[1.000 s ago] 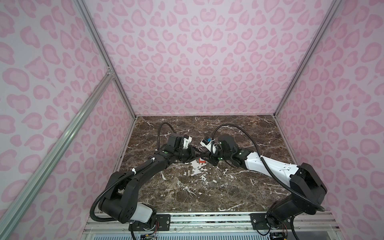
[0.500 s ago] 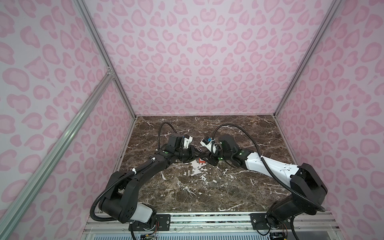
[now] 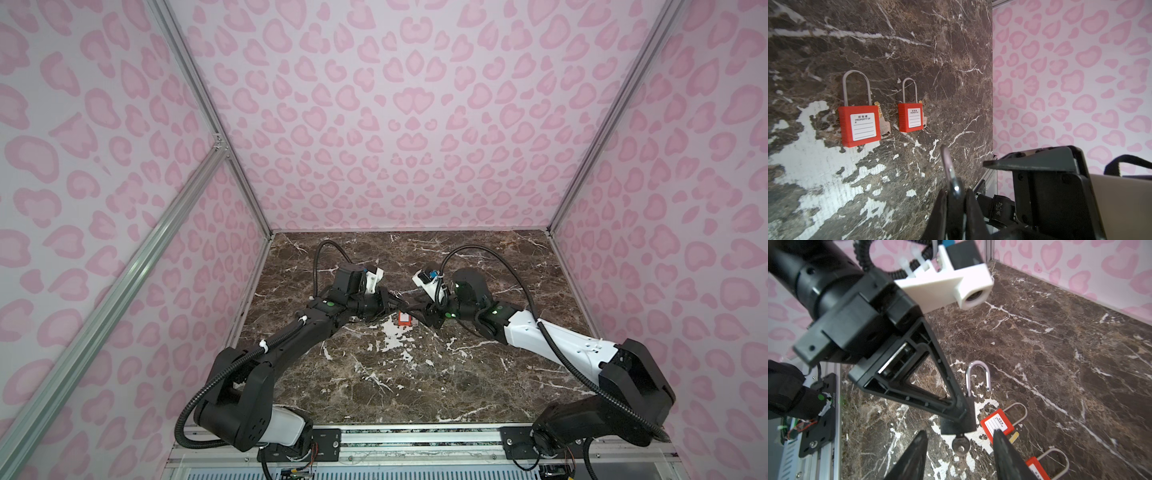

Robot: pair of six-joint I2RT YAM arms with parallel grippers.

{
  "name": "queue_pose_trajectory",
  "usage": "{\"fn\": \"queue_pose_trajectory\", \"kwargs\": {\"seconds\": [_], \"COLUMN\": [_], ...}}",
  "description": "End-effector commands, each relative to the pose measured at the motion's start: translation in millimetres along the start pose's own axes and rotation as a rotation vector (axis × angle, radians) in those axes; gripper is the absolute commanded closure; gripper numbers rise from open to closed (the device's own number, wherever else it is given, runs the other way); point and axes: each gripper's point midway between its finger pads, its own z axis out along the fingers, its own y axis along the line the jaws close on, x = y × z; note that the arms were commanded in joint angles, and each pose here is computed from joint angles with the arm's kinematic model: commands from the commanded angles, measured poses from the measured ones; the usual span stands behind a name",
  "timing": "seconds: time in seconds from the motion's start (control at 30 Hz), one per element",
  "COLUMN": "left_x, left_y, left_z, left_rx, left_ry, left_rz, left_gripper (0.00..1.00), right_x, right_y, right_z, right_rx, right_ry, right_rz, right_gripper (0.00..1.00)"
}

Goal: Lock with the key

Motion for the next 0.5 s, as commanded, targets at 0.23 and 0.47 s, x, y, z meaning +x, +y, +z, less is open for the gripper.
{"fn": "queue_pose_trajectory", "kwargs": {"seconds": [0.23, 0.47], "left_x": [-54.3, -71.4], "left_y": [-52.1, -85.0], "left_z": [-66.9, -117.6], "left_rx": [0.064, 0.185], "left_ry": [-0.374, -0.542], "left_rz": [0.178, 0.237], "left_gripper": [0.96, 0.96], "right_x": [-79.7, -127.7], "right_y": [-9.0, 0.0], "right_z": [-23.1, -27.7], "right_rx": [-0.167, -0.376], "right_ry": [-0.301, -0.466], "right_rz": [0.460, 0.649], "right_gripper": [0.45, 0.46]}}
